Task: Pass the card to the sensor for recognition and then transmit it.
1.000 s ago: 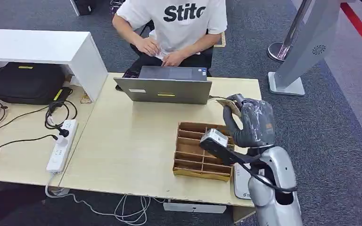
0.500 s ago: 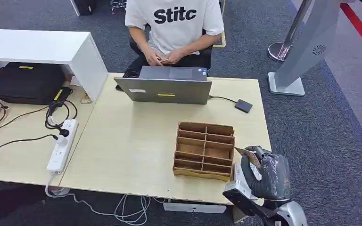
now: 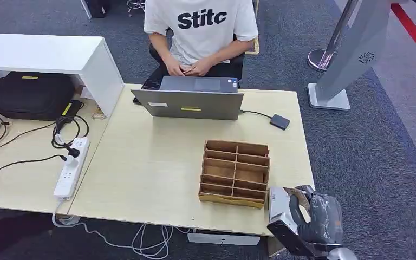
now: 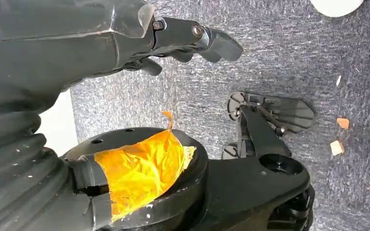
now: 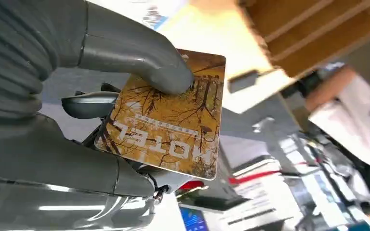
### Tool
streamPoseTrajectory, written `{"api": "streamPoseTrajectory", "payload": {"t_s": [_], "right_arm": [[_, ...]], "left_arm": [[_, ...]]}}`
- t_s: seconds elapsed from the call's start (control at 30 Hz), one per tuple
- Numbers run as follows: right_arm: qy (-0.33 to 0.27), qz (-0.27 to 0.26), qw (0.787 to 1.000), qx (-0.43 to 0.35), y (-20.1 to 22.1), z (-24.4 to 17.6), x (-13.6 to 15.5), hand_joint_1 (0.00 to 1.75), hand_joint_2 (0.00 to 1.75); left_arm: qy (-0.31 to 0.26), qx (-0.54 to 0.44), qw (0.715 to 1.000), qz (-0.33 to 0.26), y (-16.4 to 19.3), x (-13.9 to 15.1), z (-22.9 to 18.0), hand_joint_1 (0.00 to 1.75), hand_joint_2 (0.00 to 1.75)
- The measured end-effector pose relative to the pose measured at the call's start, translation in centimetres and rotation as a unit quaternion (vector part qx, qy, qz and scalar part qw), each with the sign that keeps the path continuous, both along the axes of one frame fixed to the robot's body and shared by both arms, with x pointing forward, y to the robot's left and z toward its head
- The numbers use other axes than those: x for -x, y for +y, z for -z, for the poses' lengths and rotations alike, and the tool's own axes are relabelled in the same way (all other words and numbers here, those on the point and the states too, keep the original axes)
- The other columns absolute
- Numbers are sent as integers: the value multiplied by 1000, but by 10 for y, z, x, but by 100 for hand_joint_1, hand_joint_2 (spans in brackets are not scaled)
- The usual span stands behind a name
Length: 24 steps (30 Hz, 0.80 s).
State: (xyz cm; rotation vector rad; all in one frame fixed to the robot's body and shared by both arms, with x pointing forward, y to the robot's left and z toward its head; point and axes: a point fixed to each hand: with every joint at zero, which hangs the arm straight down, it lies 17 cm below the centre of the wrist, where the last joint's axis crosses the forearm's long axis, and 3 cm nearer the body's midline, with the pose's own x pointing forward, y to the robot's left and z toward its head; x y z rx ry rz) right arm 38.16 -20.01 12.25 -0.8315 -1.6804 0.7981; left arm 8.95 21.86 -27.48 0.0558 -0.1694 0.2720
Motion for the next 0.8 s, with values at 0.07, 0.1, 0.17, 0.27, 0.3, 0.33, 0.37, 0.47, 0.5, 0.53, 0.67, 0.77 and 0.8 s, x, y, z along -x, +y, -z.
{"api": "streamPoseTrajectory", "payload": {"t_s": [0.07,0.1,0.17,0.27,0.3,0.33,0.37,0.47,0.5,0.53,0.67,0.77,0.8], "right_arm": [[9,17,999,27,-7,10,-1,175,175],[11,27,999,42,-10,14,-1,175,175],[15,38,997,59,-15,19,-1,175,175],[20,44,996,72,-18,24,-2,175,175],[21,44,996,73,-17,25,-2,175,175],[23,44,996,75,-17,27,-2,175,175],[24,43,996,76,-16,28,-2,175,175],[28,42,996,77,-15,31,-2,175,175],[29,42,996,77,-15,32,-1,175,175],[30,42,996,77,-15,32,-1,175,175],[33,41,996,78,-14,34,-1,175,175],[35,37,995,84,-13,38,-1,175,175],[35,35,995,86,-12,38,-1,175,175]], "left_arm": [[0,-1,1000,1,0,0,0,0,175],[0,-2,1000,2,0,0,0,0,175],[1,-2,1000,3,1,0,0,0,175],[1,-2,1000,3,1,0,0,0,175],[0,-2,1000,4,1,0,0,0,175],[0,-2,1000,3,1,0,0,0,175],[1,-2,1000,4,1,0,0,0,175],[0,-3,1000,4,1,0,0,0,175],[1,-3,1000,5,1,0,0,0,175],[1,-3,1000,5,1,0,0,0,175],[0,-3,1000,6,1,0,0,0,175],[0,-3,1000,7,1,0,0,0,175],[0,-3,1000,8,0,0,0,0,175]]}}
